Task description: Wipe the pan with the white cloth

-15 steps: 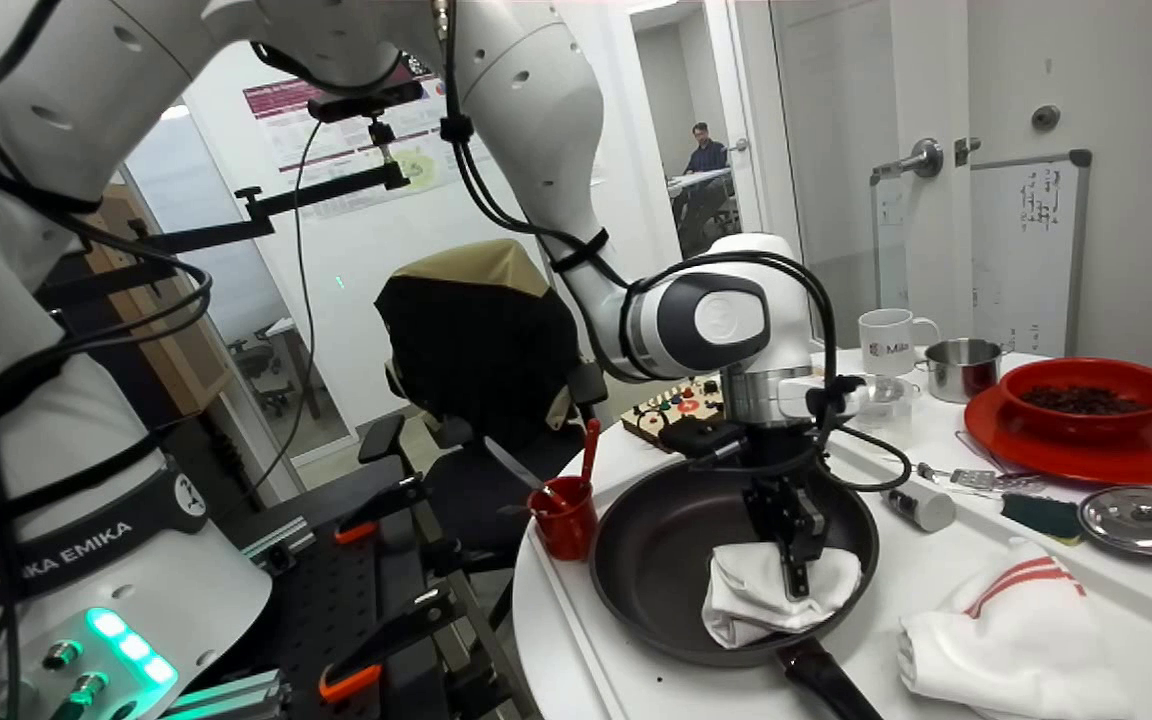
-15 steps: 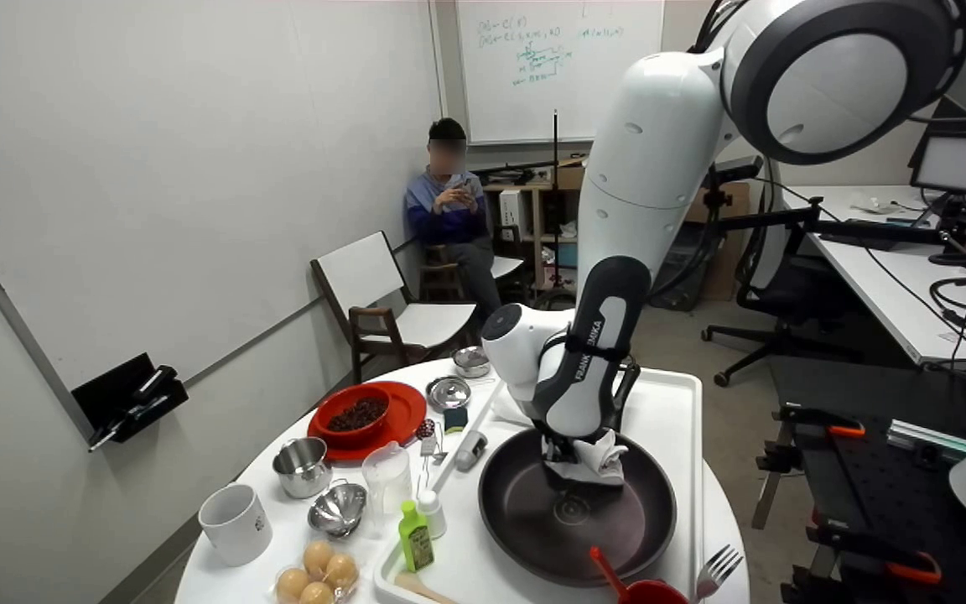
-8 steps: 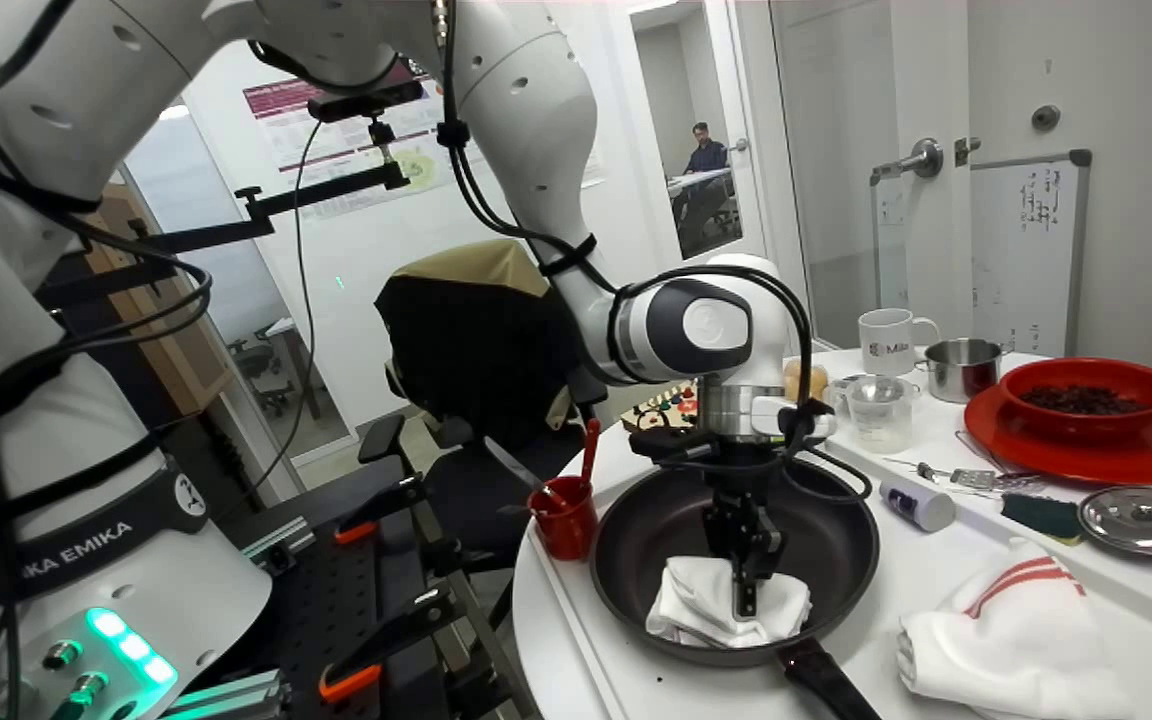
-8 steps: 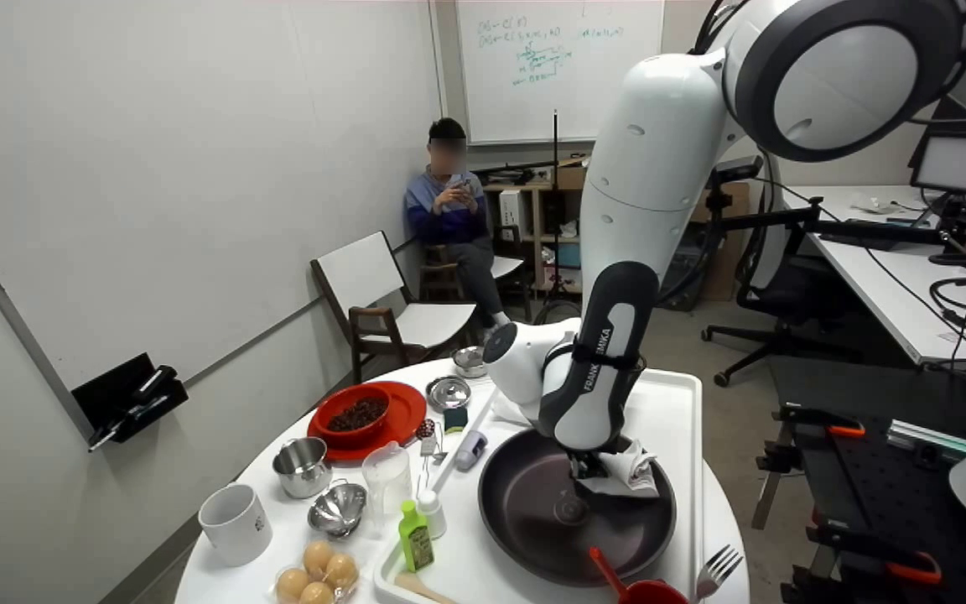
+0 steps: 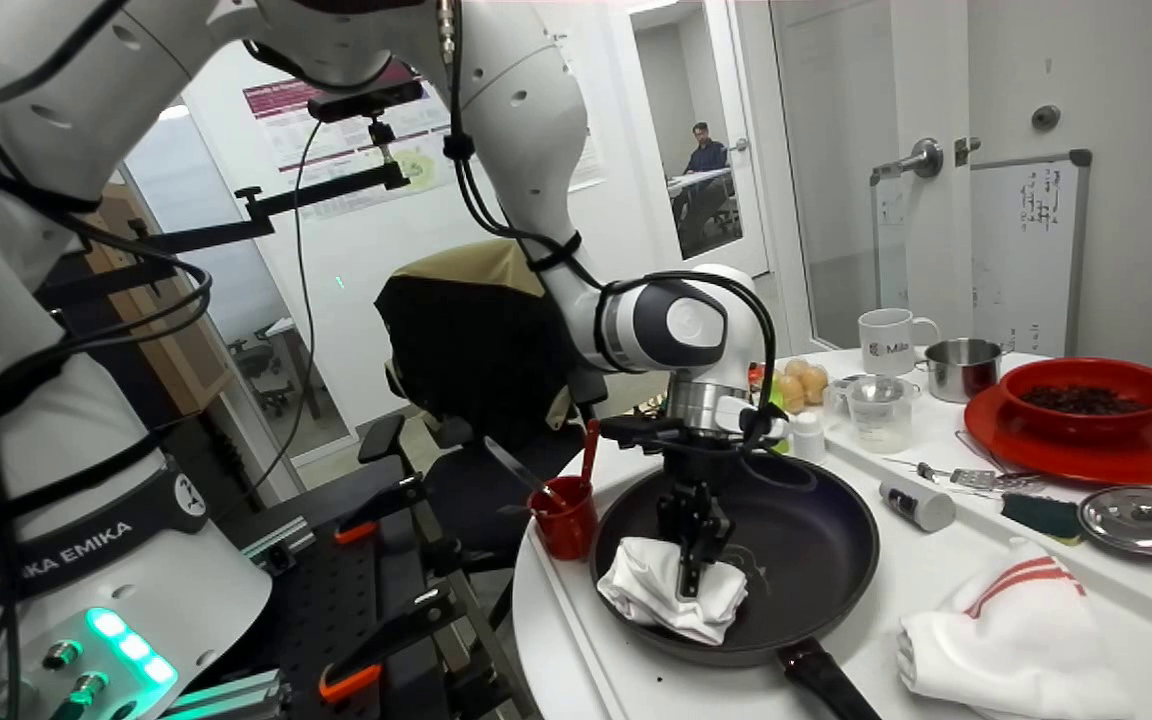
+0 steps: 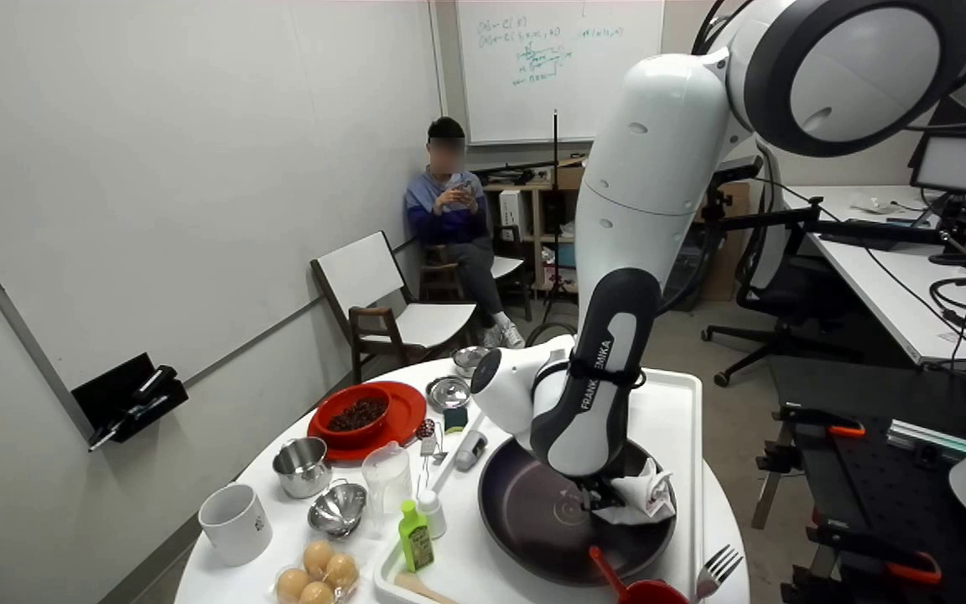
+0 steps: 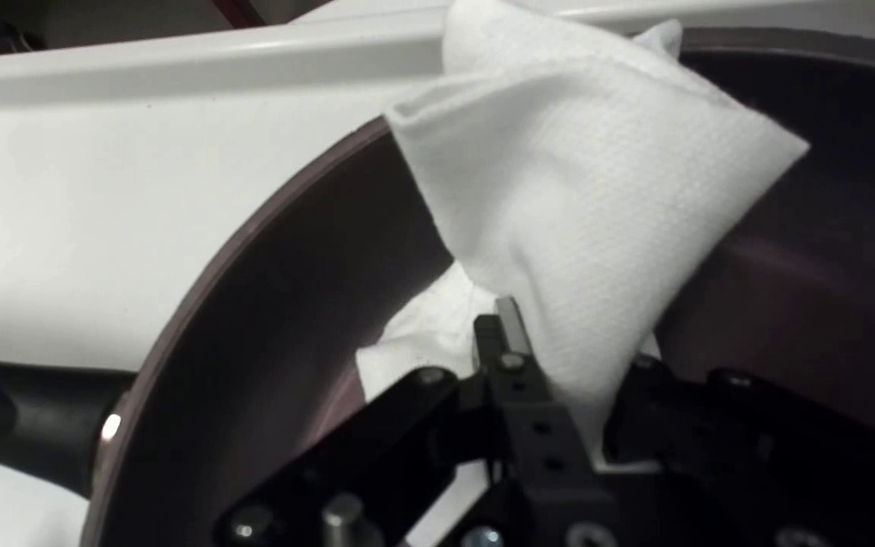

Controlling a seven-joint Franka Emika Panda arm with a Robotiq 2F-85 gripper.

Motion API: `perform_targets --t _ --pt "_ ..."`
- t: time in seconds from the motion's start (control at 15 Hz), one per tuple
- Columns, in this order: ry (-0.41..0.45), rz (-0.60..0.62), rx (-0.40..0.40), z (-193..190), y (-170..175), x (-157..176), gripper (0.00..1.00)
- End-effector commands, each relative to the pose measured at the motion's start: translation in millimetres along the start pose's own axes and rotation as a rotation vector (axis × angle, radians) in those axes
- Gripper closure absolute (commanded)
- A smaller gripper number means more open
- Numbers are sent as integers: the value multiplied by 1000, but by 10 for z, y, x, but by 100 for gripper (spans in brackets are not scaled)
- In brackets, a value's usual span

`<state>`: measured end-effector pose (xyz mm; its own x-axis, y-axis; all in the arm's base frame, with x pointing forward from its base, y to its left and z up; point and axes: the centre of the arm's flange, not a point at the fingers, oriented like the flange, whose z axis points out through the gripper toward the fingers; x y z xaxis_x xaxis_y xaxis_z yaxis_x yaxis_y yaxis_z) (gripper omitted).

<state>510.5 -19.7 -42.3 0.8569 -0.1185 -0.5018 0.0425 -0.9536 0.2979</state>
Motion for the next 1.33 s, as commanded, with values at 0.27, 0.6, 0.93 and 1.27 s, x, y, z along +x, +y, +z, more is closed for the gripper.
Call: perform_targets --t 0.27,0.6,0.93,1.27 --pt "-11 -54 2 -116 -324 15 91" --pt "25 -78 20 -227 -549 41 91" --pt "76 -117 42 -340 -817 63 91" --pt "149 -138 63 -449 -977 105 91"
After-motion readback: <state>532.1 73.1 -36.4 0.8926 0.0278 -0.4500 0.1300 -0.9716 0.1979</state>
